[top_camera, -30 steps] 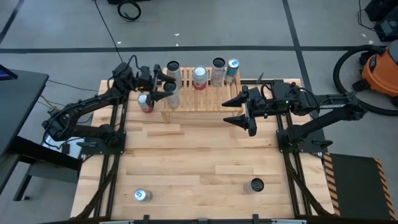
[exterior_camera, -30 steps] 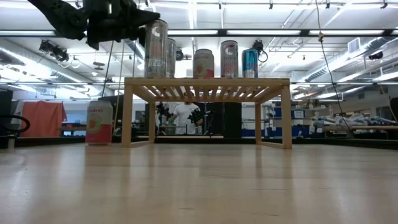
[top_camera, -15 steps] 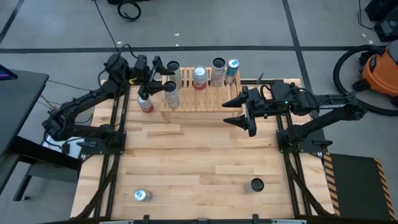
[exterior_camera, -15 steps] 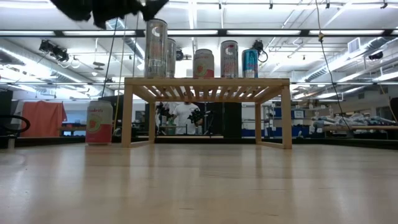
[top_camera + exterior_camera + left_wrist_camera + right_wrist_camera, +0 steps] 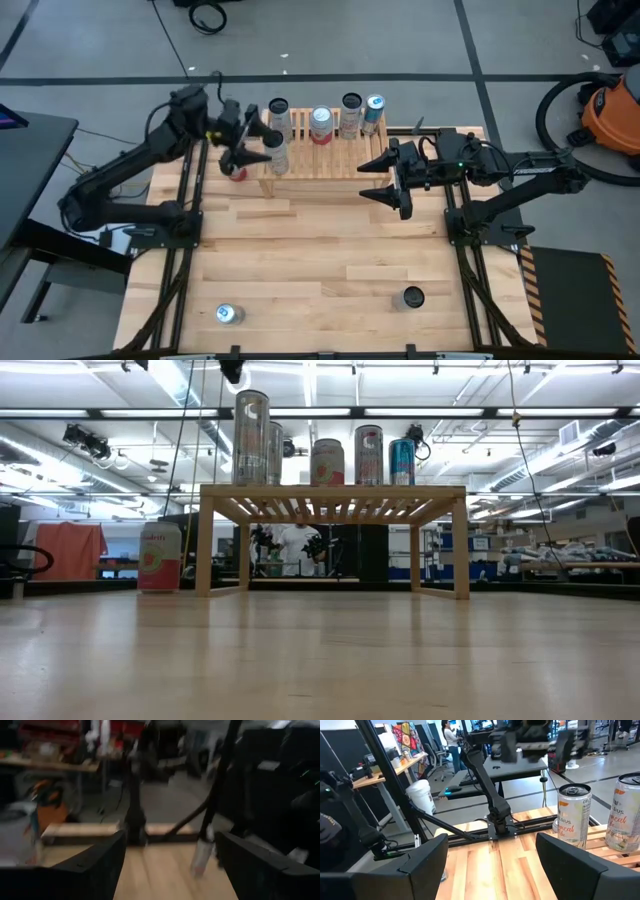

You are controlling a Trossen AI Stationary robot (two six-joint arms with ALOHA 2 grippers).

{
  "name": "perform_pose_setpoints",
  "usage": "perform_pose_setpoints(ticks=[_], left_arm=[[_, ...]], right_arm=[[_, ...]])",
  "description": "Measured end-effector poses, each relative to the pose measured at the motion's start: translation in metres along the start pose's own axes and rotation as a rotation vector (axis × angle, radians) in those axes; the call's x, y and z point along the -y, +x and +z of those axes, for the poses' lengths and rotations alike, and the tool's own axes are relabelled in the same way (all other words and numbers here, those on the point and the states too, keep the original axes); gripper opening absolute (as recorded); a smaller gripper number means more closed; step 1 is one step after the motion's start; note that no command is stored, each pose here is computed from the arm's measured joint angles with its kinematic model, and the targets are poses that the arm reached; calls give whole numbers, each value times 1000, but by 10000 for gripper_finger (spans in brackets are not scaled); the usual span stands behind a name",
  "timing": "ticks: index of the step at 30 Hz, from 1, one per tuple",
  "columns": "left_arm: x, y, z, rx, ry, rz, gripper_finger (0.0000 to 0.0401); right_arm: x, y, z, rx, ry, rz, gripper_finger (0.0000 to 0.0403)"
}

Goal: Place canned beverage on shelf
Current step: Put the white yellow soda can on the shelf aligned with the other white yellow soda can

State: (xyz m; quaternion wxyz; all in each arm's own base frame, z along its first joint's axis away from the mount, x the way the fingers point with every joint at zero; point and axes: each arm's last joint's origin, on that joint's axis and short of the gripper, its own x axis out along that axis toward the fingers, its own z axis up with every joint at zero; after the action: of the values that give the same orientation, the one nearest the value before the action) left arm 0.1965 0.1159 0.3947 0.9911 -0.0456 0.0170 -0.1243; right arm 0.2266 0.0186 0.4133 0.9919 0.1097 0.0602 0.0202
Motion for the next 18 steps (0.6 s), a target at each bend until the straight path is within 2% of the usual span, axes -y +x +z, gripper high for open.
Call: perform_pose_setpoints(ticks=[4, 8, 13, 18], left_arm=[[28, 5, -11, -130, 29, 69, 313], [42, 16, -21, -192, 34, 70, 313], [45, 28, -54, -237, -10, 111, 313], [42, 25, -92, -220, -9, 196, 313]], right_arm=[[0, 0, 0, -2, -28, 0, 311], [0, 0, 0, -1, -29, -5, 311], [1, 0, 0, -1, -18, -19, 311], [1, 0, -1, -6, -15, -20, 311]])
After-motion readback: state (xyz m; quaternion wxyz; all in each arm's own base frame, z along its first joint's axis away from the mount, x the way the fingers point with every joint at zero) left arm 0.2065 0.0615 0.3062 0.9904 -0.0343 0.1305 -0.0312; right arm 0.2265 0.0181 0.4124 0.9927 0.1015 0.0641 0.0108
